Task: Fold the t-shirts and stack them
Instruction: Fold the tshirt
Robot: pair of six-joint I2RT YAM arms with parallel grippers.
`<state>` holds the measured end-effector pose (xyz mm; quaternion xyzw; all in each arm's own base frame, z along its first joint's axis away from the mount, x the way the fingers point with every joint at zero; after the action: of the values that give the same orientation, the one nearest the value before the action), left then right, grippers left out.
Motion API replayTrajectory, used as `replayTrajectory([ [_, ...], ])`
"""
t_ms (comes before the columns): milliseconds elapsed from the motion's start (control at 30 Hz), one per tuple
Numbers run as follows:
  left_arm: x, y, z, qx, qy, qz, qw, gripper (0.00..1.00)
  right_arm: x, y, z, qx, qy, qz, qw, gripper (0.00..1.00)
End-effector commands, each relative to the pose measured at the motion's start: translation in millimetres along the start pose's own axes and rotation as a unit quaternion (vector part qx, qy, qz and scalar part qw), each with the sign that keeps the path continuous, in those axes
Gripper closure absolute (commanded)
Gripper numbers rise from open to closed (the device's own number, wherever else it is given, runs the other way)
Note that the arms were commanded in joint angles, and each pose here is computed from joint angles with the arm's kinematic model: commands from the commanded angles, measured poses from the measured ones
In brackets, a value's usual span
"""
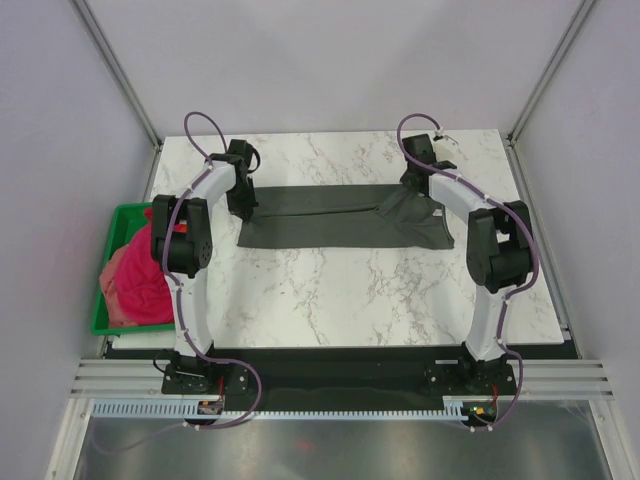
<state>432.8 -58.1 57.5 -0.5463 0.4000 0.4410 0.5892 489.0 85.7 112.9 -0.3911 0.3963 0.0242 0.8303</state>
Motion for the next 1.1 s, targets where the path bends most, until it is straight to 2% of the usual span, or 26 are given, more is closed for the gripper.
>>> replayTrajectory([
  [0,-18.1,-15.7,8.1,-0.022,-0.015,-0.027,0.999,0.98,5.8,-10.5,18.7,-0.011,-0.026,-0.017,0.999,1.0],
  [200,-17.3,-14.8,7.4,-0.023,-0.016,-0.023,0.999,0.97,18.0,-4.8,22.1,-0.043,-0.036,-0.016,0.998,1.0],
  [233,-17.9,-15.1,7.9,-0.023,-0.017,-0.023,0.999,0.95,20.2,-3.7,20.6,-0.052,-0.035,-0.014,0.998,0.99],
  [267,-18.8,-14.2,8.4,-0.023,-0.018,-0.02,0.999,0.87,18.9,-4.8,21.1,-0.056,-0.036,-0.014,0.998,0.97],
  [300,-19.8,-14.4,9.4,-0.023,-0.021,-0.02,0.999,0.83,16.2,-5.2,23.8,-0.06,-0.044,-0.01,0.997,0.9],
  [400,-30.2,-18.0,12.0,-0.027,-0.026,-0.022,0.999,0.69,3.0,-11.1,29.9,-0.085,-0.047,0.011,0.995,0.77],
  [467,-42.1,-25.2,11.8,-0.032,-0.025,-0.034,0.999,0.61,-15.4,-21.8,26.5,-0.098,-0.018,0.025,0.995,0.67],
  [533,-58.6,-30.4,10.4,-0.036,-0.013,-0.047,0.998,0.59,-34.5,-28.2,12.1,-0.107,0.018,0.036,0.993,0.6],
  [600,-75.1,-33.8,7.4,-0.036,0.005,-0.06,0.998,0.57,-51.1,-33.3,1.4,-0.098,0.028,0.044,0.994,0.59],
  [667,-87.4,-34.6,1.1,-0.04,0.025,-0.07,0.996,0.57,-56.6,-19.3,-21.9,-0.095,0.042,0.081,0.991,0.6],
  [833,-104.9,-15.9,-46.5,-0.007,0.097,-0.062,0.993,0.56,-71.7,11.8,-66.9,-0.089,0.047,0.141,0.985,0.72],
  [933,-96.3,-0.7,-68.0,0.002,0.122,-0.035,0.992,0.56,-69.8,25.6,-84.5,-0.082,0.05,0.159,0.983,0.75],
  [1067,-61.6,19.6,-70.0,-0.004,0.091,0.002,0.996,0.56,-54.0,35.7,-102.2,-0.083,0.072,0.162,0.981,0.76],
])
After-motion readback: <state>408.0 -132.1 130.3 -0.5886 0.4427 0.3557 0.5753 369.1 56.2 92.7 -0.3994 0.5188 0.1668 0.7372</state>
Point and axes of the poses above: each gripper's point midway between its finger pads, its own x axis out along the fingers, its own z axis along the line the jaws close on, y = z × x, the point moved 3 cm from there along -x, back along the fingers, and after that the axes turned 11 degrees about x, right-handed, at the moved point
